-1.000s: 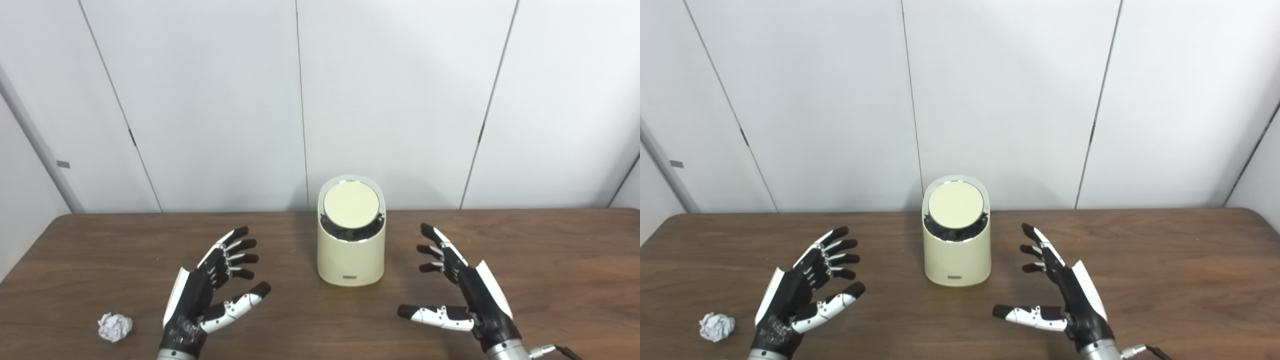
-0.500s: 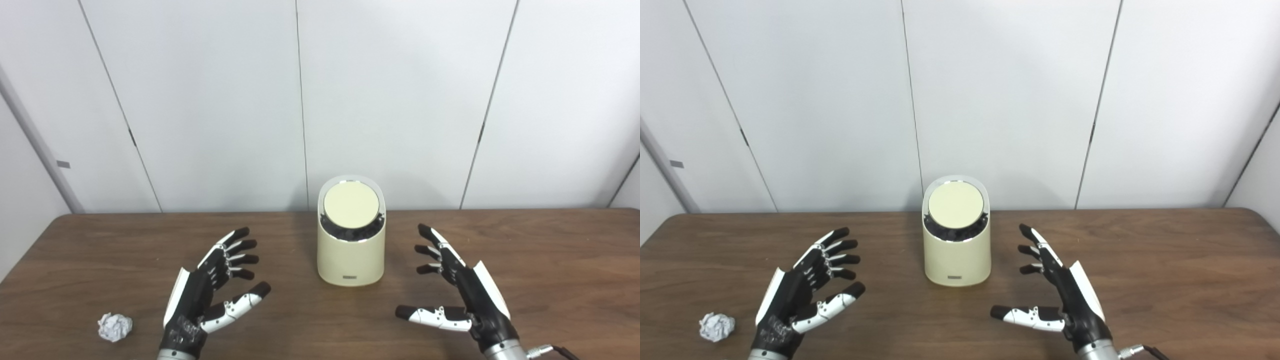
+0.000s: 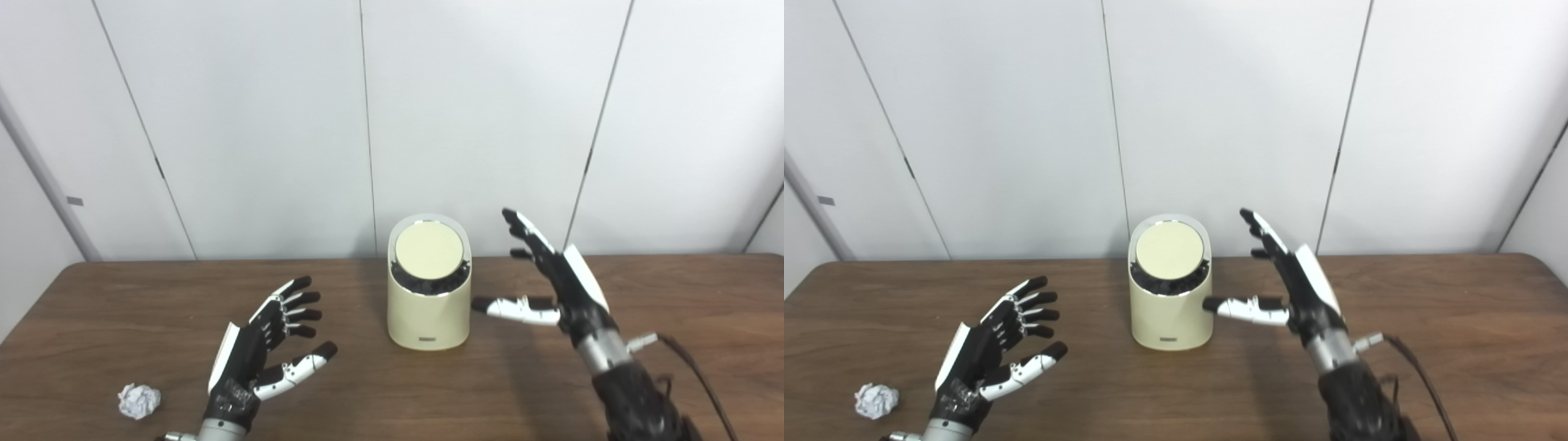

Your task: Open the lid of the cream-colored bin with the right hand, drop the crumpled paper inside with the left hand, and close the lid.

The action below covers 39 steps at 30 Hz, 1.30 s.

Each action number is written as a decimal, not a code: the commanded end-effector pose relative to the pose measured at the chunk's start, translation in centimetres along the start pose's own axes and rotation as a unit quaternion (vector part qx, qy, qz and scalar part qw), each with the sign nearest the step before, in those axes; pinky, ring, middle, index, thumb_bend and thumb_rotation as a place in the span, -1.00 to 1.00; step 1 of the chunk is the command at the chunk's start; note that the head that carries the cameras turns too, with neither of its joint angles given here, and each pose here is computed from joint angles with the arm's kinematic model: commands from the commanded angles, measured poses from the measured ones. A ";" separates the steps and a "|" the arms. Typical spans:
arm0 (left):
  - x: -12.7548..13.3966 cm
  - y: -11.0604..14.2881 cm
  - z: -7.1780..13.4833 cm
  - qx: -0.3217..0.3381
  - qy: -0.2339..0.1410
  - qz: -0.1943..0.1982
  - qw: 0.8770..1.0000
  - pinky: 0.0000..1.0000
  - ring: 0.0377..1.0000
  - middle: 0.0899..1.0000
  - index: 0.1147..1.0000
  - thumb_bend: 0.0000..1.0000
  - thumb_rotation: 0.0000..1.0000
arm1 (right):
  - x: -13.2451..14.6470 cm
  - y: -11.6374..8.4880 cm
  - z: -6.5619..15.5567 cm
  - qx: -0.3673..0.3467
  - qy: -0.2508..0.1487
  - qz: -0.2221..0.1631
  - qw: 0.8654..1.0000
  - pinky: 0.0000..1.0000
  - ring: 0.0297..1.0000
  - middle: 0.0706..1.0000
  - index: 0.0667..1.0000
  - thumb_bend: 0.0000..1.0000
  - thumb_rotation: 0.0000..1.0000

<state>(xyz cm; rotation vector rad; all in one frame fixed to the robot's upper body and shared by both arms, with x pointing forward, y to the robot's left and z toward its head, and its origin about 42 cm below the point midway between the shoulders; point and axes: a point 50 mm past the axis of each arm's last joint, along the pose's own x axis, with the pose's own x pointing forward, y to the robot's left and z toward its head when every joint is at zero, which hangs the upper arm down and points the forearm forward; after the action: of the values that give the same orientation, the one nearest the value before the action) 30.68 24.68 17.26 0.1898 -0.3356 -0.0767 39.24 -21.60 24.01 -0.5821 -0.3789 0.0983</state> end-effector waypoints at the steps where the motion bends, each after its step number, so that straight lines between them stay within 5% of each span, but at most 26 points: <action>1: 0.8 -0.2 0.9 0.003 -0.032 0.008 0.999 0.26 0.41 0.55 0.70 0.33 -0.71 | 2.5 -1.4 1.9 -0.018 -0.032 -0.012 0.999 0.57 0.83 0.89 0.91 0.68 -0.19; 19: 0.9 -1.6 0.7 0.000 -0.036 0.005 0.999 0.23 0.40 0.56 0.70 0.37 -0.66 | 10.1 -2.8 6.6 -0.095 -0.034 0.015 0.995 0.36 0.72 0.88 0.88 0.65 -0.20; 39: 1.0 -1.5 0.8 -0.001 -0.035 0.000 0.999 0.27 0.45 0.59 0.71 0.40 -0.65 | 11.8 -0.1 6.7 -0.139 -0.025 0.050 0.989 0.54 0.80 0.87 0.89 0.69 -0.30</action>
<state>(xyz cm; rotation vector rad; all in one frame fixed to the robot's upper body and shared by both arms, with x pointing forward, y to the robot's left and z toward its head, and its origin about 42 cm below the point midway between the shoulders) 30.70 23.00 16.46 0.1844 -0.3304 -0.0856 47.18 -16.68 29.44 -0.8584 -0.2874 0.1830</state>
